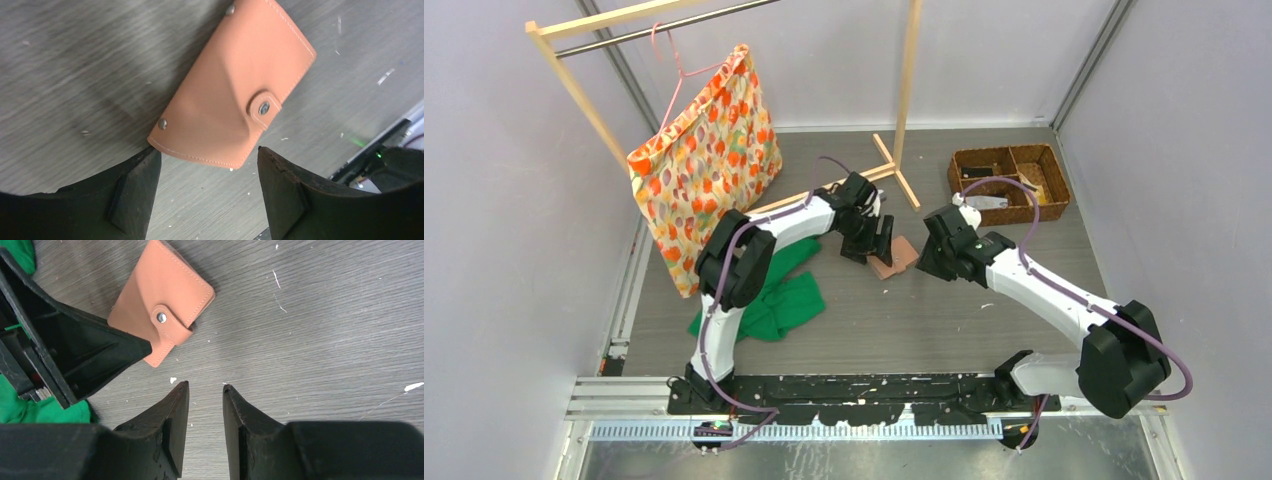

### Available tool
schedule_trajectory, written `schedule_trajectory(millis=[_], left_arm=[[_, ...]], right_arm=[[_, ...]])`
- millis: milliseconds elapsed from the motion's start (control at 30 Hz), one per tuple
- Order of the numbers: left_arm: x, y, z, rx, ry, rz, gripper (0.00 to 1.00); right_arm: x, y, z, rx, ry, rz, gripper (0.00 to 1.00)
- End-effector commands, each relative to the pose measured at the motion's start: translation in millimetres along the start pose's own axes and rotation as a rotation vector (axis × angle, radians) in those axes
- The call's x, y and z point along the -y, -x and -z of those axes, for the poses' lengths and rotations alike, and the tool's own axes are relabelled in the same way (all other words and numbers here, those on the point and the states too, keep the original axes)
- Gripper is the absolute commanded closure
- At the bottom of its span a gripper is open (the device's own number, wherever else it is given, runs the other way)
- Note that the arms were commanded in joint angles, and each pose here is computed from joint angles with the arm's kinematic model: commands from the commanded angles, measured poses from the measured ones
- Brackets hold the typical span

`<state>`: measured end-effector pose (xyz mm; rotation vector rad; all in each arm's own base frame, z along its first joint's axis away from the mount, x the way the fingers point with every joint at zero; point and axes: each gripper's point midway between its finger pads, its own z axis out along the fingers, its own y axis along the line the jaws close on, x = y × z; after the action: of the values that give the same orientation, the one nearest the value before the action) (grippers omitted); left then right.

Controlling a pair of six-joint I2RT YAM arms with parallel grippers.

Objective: Take the credit cards out of the card holder
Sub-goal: Open the card holder at the center of the board.

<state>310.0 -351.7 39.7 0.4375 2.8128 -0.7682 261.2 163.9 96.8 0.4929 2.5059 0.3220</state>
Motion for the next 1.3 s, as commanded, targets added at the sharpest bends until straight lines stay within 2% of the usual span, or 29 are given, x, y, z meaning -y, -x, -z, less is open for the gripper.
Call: schedule_trajectory(millis=[0,167,267,400,667,767,833,1000,1133,1267], left_arm=[[35.3,-14.2,7.2,0.009,-0.195,0.014,0.28],[68.1,-47.3,21.1,0.013,-0.266,0.001,0.27],[75.2,-63.9,33.2,0.015,-0.235,-0.013,0.26],[47.9,-61.6,56.7,0.074,-0.079,0.052,0.23],[11.9,-57.8,105.4,0.186,0.041,0.142,0.20],[0.8,-59.5,120.1,0.212,0.091,0.145,0.19],[-3.0,-62.0,125.7,0.219,0.100,0.149,0.19],[-6.1,-71.8,124.3,0.193,0.089,0.158,0.18],[-6.5,-77.9,120.0,0.160,0.085,0.166,0.18],[-12.2,-74.3,126.3,0.195,0.122,0.170,0.18]], right_arm=[[-0.2,6.1,4.4,0.021,0.005,-0.020,0.64],[2.4,11.2,-0.2,0.023,-0.006,-0.019,0.63],[0.8,16.4,-3.9,0.022,-0.013,-0.015,0.62],[-5.7,25.0,-10.7,0.018,-0.046,-0.010,0.60],[-22.9,32.7,-35.2,-0.027,-0.175,-0.045,0.55],[-28.8,31.9,-46.4,-0.040,-0.206,-0.065,0.47],[-32.3,29.4,-54.1,-0.053,-0.219,-0.074,0.46],[-46.6,26.4,-65.1,-0.065,-0.227,-0.070,0.47],[-47.2,23.0,-74.1,-0.081,-0.262,-0.087,0.54],[-44.9,13.1,-83.9,-0.103,-0.298,-0.111,0.56]])
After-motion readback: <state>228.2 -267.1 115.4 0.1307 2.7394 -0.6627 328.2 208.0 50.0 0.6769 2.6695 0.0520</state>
